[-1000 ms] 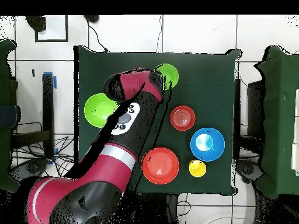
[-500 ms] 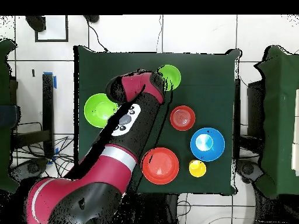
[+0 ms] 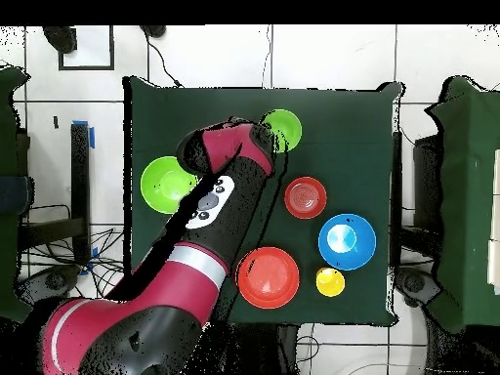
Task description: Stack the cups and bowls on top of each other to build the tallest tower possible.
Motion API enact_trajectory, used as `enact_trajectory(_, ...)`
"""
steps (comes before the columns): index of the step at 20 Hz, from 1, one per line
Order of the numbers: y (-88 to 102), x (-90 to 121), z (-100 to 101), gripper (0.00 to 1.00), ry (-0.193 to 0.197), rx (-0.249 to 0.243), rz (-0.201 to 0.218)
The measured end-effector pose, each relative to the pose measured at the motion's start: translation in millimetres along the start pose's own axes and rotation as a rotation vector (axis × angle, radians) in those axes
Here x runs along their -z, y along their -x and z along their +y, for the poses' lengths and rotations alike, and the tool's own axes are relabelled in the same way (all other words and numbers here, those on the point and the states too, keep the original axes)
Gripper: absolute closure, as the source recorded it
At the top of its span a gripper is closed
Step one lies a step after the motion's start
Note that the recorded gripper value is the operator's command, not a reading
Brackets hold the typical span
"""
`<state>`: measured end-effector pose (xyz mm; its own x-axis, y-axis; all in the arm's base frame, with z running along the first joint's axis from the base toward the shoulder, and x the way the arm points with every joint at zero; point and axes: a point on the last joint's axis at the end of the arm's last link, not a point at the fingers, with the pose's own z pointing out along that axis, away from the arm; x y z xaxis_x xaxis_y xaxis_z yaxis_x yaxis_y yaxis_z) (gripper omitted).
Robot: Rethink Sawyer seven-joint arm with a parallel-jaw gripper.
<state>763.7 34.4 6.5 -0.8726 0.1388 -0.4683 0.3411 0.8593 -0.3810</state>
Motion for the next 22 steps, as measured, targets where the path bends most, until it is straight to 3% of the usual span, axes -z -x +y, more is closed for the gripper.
enact_trajectory(22,-12.9,3,5,1.0,-0.013,0.03,-0.005)
